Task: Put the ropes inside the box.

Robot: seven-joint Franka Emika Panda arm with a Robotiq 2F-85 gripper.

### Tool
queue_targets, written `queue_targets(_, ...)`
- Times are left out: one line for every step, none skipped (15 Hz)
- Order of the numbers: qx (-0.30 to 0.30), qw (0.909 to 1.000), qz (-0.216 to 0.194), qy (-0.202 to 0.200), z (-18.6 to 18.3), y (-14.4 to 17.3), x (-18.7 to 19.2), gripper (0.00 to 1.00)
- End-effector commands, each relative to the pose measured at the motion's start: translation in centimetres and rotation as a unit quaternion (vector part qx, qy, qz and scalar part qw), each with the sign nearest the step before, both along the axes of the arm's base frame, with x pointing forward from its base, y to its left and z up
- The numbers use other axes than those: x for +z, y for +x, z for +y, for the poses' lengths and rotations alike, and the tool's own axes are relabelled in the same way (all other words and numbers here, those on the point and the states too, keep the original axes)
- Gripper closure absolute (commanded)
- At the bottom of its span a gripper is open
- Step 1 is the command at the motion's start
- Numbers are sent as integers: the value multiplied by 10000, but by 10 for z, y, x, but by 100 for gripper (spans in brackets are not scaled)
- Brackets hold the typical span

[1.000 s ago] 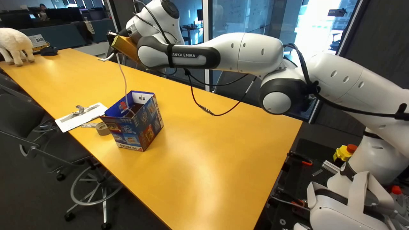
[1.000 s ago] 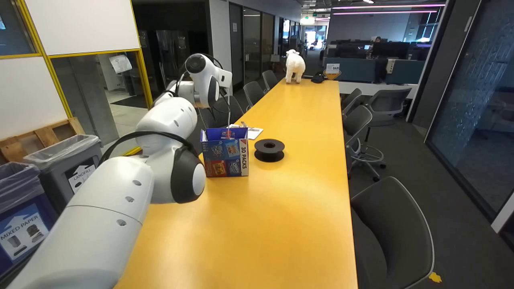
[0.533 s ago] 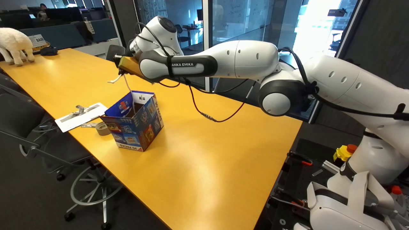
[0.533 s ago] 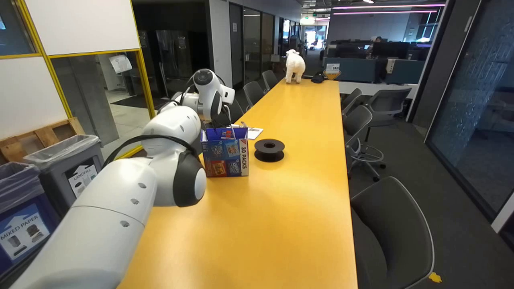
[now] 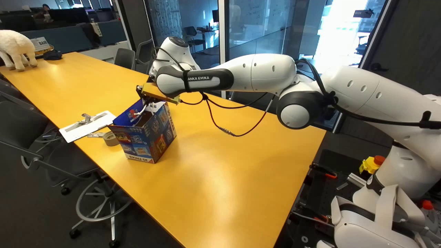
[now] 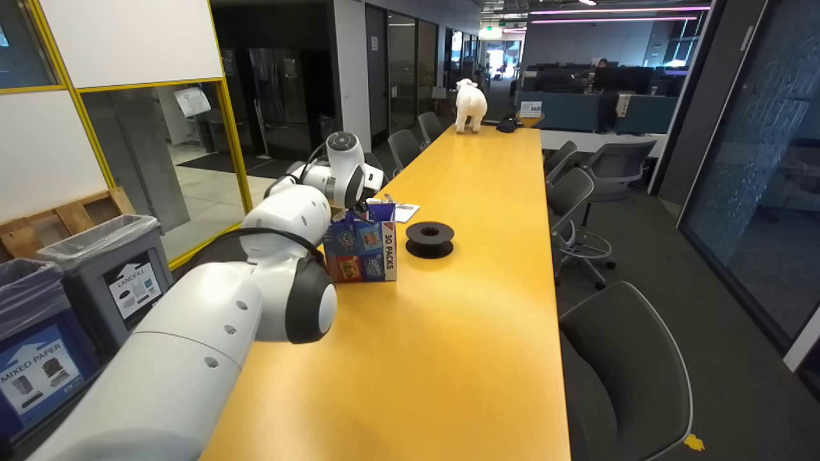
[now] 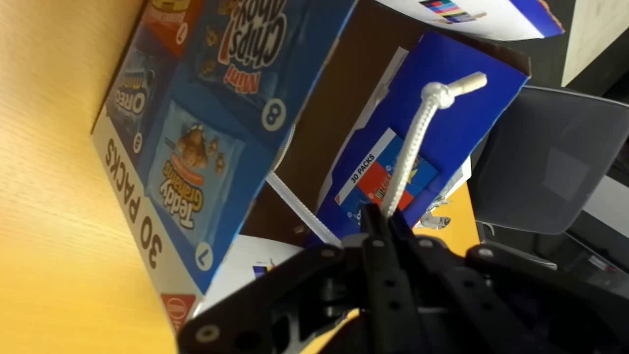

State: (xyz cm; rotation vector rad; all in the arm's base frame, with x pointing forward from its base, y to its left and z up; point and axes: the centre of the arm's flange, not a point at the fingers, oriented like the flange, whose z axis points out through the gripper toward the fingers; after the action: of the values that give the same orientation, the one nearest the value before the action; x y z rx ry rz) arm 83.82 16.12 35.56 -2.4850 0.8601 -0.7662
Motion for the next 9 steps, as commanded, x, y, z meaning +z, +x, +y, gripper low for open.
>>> queue_targets(113, 9999, 107, -6, 10, 62, 3, 99)
queue_targets(121, 9998, 139, -38, 11, 62, 1, 99)
queue_targets(137, 9997, 153, -106, 12, 63, -1, 99)
queue_targets(139, 9997, 185, -125, 13, 63, -3, 99)
queue_targets(143, 9996, 235, -105, 13, 64, -4, 71)
queue_targets(153, 9995, 259, -128, 14, 64, -5, 71)
queue_targets(156, 9994, 294, -131, 14, 63, -6, 66)
queue_targets(155, 9993, 306, -137, 13, 63, -7, 56)
queue_targets(167, 9991, 343, -187, 11, 61, -7, 49)
